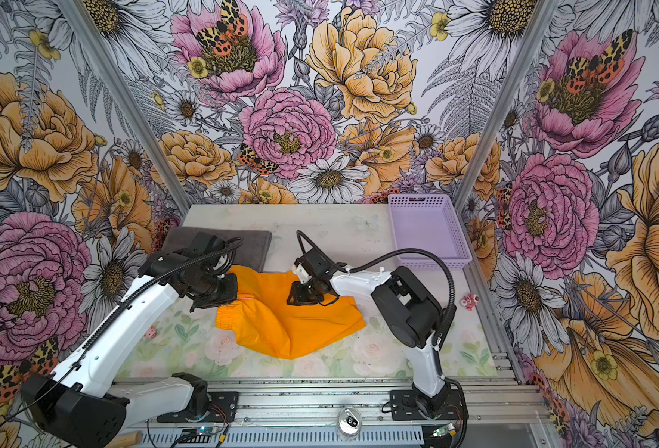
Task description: Fold and stack the mixed laundry pile
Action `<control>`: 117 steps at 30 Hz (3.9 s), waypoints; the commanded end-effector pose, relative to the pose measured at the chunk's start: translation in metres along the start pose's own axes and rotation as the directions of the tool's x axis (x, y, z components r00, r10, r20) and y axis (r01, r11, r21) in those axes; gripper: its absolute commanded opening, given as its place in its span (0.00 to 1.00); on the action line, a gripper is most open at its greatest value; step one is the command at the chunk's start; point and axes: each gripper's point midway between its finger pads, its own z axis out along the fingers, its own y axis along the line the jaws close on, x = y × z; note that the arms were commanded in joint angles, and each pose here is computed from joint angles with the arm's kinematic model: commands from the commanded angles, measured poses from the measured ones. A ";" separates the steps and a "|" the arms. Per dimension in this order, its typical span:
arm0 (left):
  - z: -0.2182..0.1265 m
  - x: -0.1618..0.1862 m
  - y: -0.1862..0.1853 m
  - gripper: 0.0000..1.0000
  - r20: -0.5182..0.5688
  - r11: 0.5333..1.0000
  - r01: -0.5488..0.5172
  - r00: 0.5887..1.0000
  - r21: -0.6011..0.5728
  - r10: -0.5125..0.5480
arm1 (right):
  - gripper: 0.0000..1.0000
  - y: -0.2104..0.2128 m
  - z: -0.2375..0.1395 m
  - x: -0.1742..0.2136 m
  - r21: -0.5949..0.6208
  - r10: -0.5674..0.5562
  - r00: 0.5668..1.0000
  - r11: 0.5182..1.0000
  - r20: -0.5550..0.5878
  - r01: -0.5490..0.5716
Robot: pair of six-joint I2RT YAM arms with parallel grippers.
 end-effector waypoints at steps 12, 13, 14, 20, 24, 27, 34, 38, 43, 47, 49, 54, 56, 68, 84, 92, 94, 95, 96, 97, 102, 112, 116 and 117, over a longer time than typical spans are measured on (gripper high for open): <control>0.000 -0.011 -0.079 0.00 -0.025 0.994 -0.093 0.995 0.058 0.094 | 0.33 -0.086 -0.080 0.082 0.233 0.091 0.994 0.970 -0.062 -0.075; 0.003 -0.010 -0.084 0.00 -0.033 0.993 -0.102 0.994 0.055 0.104 | 0.33 -0.092 -0.080 0.086 0.257 0.099 0.993 0.963 -0.061 -0.080; 0.005 -0.011 -0.091 0.00 -0.039 0.992 -0.113 0.993 0.056 0.115 | 0.32 -0.100 -0.079 0.091 0.282 0.109 0.992 0.955 -0.064 -0.087; 0.018 -0.009 -0.125 0.00 -0.072 0.983 -0.170 0.982 0.062 0.175 | 0.31 -0.123 -0.071 0.107 0.342 0.132 0.988 0.935 -0.084 -0.095; 0.026 -0.007 -0.148 0.00 -0.089 0.977 -0.199 0.975 0.071 0.205 | 0.32 -0.130 -0.068 0.110 0.348 0.145 0.986 0.931 -0.079 -0.109; 0.030 -0.005 -0.165 0.00 -0.104 0.973 -0.215 0.969 0.085 0.224 | 0.32 -0.133 -0.066 0.112 0.347 0.152 0.986 0.931 -0.072 -0.118; 0.048 0.000 -0.201 0.00 -0.142 0.964 -0.244 0.956 0.108 0.257 | 0.32 -0.138 -0.060 0.115 0.338 0.164 0.984 0.932 -0.063 -0.134; 0.059 -0.001 -0.213 0.11 -0.147 0.962 -0.253 0.953 0.102 0.266 | 0.32 -0.140 -0.058 0.117 0.333 0.169 0.984 0.932 -0.061 -0.139; 0.054 -0.014 -0.228 0.62 -0.095 0.961 -0.255 0.959 0.110 0.265 | 0.35 -0.135 -0.071 0.113 0.316 0.170 0.985 0.936 -0.018 -0.156; 0.034 -0.024 -0.239 0.84 -0.031 0.958 -0.247 0.967 0.142 0.254 | 0.40 -0.128 -0.105 0.106 0.337 0.167 0.985 0.925 0.052 -0.174; 0.024 -0.028 -0.239 0.88 -0.001 0.958 -0.243 0.969 0.150 0.246 | 0.41 -0.126 -0.123 0.105 0.354 0.169 0.982 0.916 0.082 -0.188; 0.018 -0.035 -0.214 0.94 0.033 0.969 -0.223 0.975 0.109 0.221 | 0.43 -0.112 -0.165 0.102 0.387 0.155 0.976 0.900 0.153 -0.203; 0.016 -0.034 -0.196 0.95 0.039 0.973 -0.198 0.980 0.116 0.195 | 0.43 -0.102 -0.180 0.099 0.377 0.147 0.973 0.903 0.181 -0.206; 0.070 -0.020 -0.150 0.96 0.004 0.983 -0.118 0.993 0.138 0.118 | 0.48 -0.032 -0.161 0.073 0.308 -0.007 0.989 0.950 0.151 -0.040; 0.100 0.000 -0.107 0.96 -0.037 0.989 -0.054 0.997 0.140 0.060 | 0.41 -0.117 -0.163 0.113 0.559 0.108 0.988 0.815 0.114 -0.153; 0.100 -0.010 -0.109 0.96 -0.009 0.986 -0.053 0.998 0.160 0.055 | 0.50 -0.066 -0.163 0.050 0.398 -0.006 0.985 0.915 0.171 -0.064; 0.103 -0.010 -0.108 0.96 -0.010 0.986 -0.055 0.998 0.160 0.058 | 0.52 -0.066 -0.153 0.034 0.369 -0.007 0.985 0.928 0.170 -0.057; 0.103 -0.010 -0.108 0.96 -0.011 0.985 -0.054 0.998 0.162 0.056 | 0.53 -0.068 -0.148 0.028 0.369 -0.007 0.986 0.928 0.168 -0.056; 0.103 -0.011 -0.109 0.96 -0.008 0.985 -0.053 0.998 0.163 0.056 | 0.54 -0.071 -0.143 0.021 0.366 -0.007 0.986 0.929 0.167 -0.056; 0.104 -0.011 -0.108 0.96 -0.007 0.985 -0.053 0.998 0.162 0.055 | 0.54 -0.074 -0.138 0.016 0.361 -0.003 0.987 0.931 0.162 -0.056; 0.104 -0.011 -0.107 0.96 -0.006 0.985 -0.046 0.999 0.169 0.047 | 0.55 -0.074 -0.109 0.004 0.281 0.019 0.993 0.958 0.116 -0.052; 0.109 -0.013 -0.103 0.96 -0.010 0.984 -0.029 0.999 0.175 0.032 | 0.09 -0.079 -0.106 -0.011 0.301 -0.022 0.990 0.954 0.136 -0.020; 0.109 -0.014 -0.102 0.96 -0.008 0.984 -0.028 1.000 0.176 0.030 | 0.00 -0.075 -0.130 -0.020 0.294 -0.043 0.979 0.956 0.198 -0.018; 0.109 -0.014 -0.102 0.96 -0.009 0.984 -0.027 1.000 0.175 0.029 | 0.00 -0.074 -0.134 -0.021 0.286 -0.039 0.978 0.958 0.207 -0.022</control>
